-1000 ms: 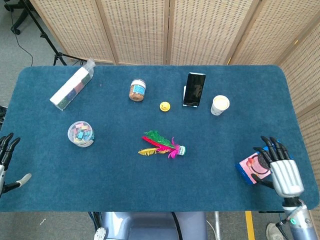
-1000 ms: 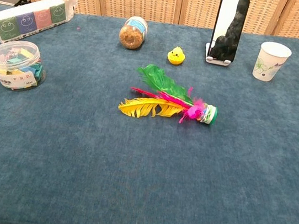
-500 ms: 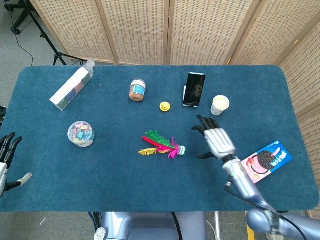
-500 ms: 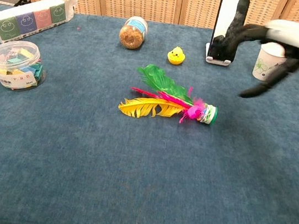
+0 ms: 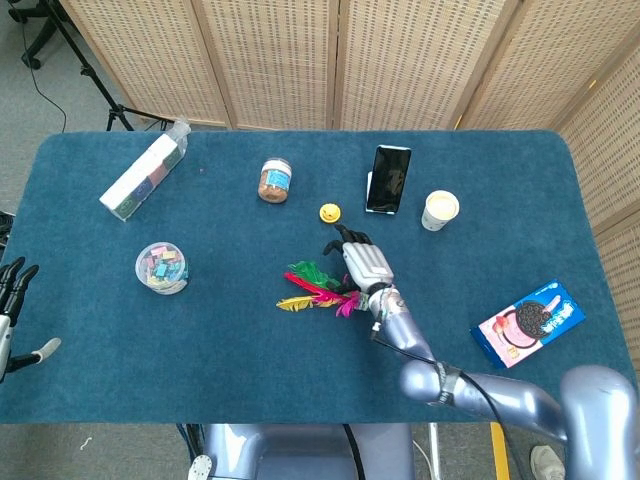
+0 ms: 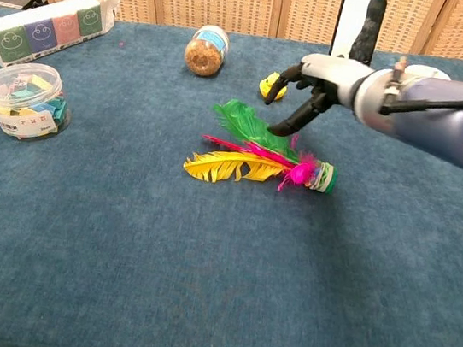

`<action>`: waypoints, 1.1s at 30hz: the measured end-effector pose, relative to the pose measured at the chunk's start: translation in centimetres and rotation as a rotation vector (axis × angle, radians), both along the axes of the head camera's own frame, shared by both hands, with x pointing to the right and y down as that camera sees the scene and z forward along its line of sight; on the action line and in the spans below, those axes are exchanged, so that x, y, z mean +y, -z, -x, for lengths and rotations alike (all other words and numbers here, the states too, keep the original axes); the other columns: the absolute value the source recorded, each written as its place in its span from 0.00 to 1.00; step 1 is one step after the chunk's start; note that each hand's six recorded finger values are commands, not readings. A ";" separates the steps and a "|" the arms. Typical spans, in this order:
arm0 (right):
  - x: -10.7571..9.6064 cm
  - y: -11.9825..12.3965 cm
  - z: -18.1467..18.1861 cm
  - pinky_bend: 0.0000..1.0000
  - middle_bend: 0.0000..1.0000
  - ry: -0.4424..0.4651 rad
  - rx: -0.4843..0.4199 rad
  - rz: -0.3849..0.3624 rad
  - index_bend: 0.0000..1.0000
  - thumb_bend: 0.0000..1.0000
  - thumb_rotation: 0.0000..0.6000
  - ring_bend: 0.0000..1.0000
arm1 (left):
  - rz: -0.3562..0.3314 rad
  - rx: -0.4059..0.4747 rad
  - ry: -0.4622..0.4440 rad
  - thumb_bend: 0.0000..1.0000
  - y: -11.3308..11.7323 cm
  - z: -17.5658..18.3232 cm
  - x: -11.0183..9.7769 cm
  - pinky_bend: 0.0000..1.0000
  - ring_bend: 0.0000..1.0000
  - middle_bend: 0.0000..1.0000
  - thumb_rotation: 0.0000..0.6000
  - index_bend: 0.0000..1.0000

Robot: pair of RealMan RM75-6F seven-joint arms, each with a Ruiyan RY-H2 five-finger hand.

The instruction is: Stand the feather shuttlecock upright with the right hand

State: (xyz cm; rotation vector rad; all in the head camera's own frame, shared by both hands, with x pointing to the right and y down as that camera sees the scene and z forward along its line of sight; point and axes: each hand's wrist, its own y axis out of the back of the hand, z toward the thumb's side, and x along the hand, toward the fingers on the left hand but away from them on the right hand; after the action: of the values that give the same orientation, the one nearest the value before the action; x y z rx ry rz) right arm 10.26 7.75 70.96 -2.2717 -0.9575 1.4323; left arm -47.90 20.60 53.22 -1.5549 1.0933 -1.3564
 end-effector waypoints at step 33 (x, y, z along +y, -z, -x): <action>0.4 0.8 3.1 0.01 0.06 -0.020 -0.114 0.015 0.69 0.62 1.00 0.00 | 0.006 0.010 -0.010 0.00 0.0 0.0 0.0 0.00 0.00 0.00 1.00 0.00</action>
State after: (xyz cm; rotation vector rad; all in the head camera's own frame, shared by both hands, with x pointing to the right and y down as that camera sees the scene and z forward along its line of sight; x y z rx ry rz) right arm 7.12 8.11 70.14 -2.3834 -1.0093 1.3338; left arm -47.88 20.56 53.21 -1.5710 1.0870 -1.3485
